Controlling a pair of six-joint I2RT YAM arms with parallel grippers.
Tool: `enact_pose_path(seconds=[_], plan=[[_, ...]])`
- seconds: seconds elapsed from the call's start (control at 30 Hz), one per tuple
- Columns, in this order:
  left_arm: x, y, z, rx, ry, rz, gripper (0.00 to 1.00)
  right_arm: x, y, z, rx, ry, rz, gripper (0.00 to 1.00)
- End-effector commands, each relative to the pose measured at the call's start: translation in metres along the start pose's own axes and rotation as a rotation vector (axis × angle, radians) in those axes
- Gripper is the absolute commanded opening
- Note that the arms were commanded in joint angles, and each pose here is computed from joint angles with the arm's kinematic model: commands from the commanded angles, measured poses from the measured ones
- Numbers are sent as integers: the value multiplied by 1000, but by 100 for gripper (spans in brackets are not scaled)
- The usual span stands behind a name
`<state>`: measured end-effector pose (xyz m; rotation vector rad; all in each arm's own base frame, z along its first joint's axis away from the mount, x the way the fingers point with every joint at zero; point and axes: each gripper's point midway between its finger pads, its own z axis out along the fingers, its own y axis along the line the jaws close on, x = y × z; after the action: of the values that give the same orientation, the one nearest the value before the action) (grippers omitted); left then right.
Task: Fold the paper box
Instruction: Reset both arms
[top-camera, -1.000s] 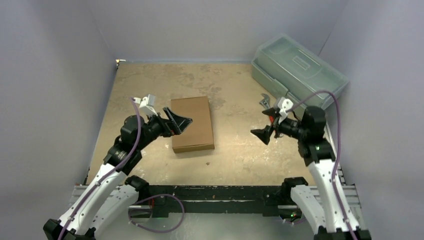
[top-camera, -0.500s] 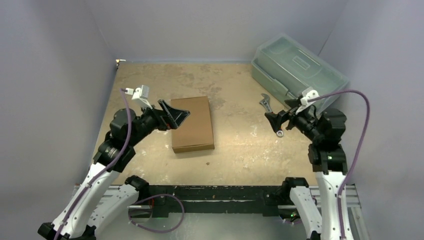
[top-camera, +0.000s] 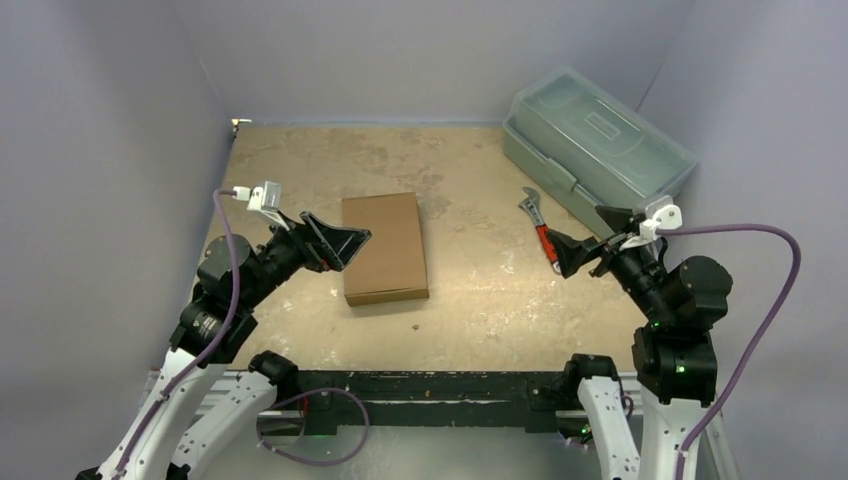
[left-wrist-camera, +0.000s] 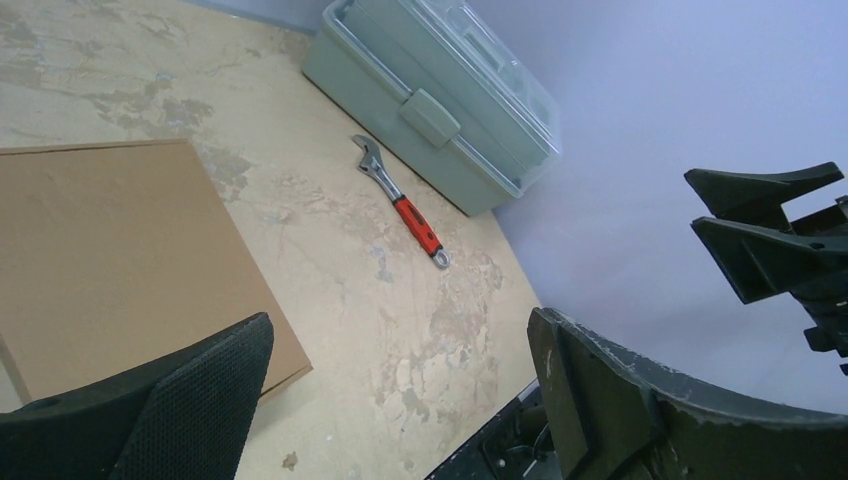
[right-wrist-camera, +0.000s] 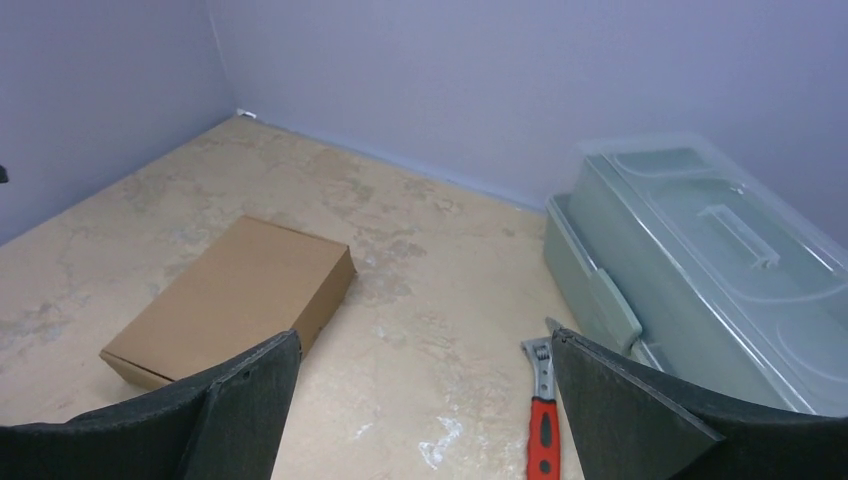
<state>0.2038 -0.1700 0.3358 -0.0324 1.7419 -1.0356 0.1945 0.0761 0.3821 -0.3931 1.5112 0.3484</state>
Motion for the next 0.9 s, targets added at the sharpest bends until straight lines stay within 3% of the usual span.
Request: enact_pose_path(seconds=[0.0, 0.87], plan=[[-5, -5, -7, 10, -4, 43, 99, -5, -15, -1, 105, -10, 85, 99], [8, 13, -18, -41, -7, 49, 99, -10, -23, -3, 160, -30, 102, 99]])
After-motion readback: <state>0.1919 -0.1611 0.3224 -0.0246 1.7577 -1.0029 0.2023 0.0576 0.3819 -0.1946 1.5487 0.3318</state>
